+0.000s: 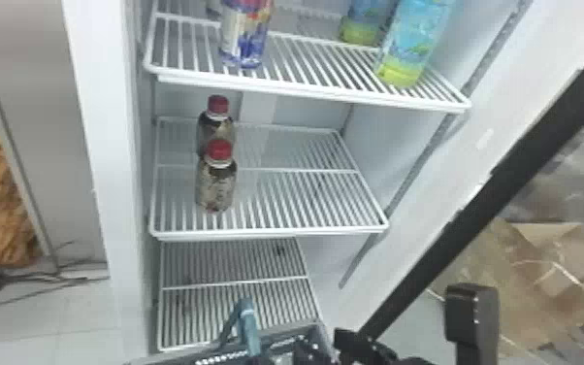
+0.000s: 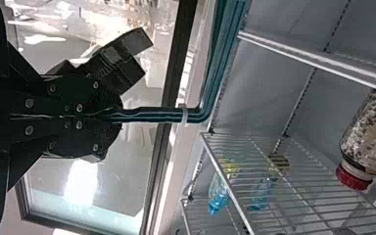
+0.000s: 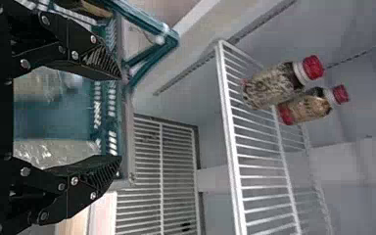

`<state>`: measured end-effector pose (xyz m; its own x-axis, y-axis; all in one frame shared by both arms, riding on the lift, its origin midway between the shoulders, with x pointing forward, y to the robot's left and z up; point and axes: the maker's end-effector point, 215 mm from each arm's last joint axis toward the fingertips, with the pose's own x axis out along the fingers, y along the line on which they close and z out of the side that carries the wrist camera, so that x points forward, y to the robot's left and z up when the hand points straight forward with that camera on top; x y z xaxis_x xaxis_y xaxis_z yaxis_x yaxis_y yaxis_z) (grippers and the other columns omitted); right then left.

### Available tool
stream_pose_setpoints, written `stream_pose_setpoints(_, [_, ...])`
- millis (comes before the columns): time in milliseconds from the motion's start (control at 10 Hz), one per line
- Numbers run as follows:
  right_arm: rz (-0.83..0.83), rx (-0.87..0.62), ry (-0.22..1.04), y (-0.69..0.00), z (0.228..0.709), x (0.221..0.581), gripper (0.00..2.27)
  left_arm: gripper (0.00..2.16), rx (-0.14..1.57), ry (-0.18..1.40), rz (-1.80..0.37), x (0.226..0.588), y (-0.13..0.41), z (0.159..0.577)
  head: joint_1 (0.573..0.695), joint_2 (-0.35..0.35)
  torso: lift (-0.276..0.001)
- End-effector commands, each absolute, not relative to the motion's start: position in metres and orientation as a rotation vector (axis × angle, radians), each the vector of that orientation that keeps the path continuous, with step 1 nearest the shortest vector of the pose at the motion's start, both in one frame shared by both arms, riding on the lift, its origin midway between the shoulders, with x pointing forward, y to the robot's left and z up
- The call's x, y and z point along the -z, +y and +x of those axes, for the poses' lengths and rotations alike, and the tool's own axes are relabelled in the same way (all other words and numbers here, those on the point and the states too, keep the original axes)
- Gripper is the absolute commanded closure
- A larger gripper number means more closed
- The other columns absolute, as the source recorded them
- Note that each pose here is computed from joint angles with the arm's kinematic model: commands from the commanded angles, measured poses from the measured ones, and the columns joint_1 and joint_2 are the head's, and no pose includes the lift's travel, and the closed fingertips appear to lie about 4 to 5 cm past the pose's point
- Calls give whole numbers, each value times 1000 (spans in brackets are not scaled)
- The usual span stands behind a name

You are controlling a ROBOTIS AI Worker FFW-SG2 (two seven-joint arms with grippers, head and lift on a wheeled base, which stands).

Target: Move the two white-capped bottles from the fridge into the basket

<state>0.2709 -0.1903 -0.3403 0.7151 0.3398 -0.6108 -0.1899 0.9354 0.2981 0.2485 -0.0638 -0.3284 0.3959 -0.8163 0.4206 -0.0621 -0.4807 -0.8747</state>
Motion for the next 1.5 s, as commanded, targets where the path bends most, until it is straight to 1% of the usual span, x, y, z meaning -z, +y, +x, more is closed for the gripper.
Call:
stream_pose_setpoints(0, [203,-282,648,-195,283,323,533,1119,1156,760,-1831,328,-64,249,695,-350,-260])
stream_pose_setpoints(200, [189,-267,535,-200,301,296,532,1119,1156,760,-1831,328,-64,249,695,-350,-260])
stream_pose_setpoints(400, [176,-237,374,-211,326,262,519,1119,1156,760,-1831,328,-64,249,695,-350,-260])
stream_pose_setpoints(500, [185,-224,304,-215,335,249,510,1119,1153,759,-1832,329,-63,248,695,-350,-260])
stream_pose_setpoints(600, [197,-205,256,-220,341,244,504,1119,1153,756,-1831,329,-63,250,695,-350,-260])
stream_pose_setpoints(800, [201,-135,85,-242,357,221,496,1119,1150,757,-1833,329,-64,249,695,-350,-260])
stream_pose_setpoints(900, [195,-100,5,-252,362,216,496,1119,1153,757,-1832,329,-64,249,695,-350,-260])
stream_pose_setpoints(1100, [157,-47,-46,-266,365,218,501,1119,1154,756,-1833,328,-65,249,695,-350,-260])
stream_pose_setpoints(1400, [124,-11,-55,-268,372,244,501,1119,1155,758,-1833,328,-65,248,695,-350,-260])
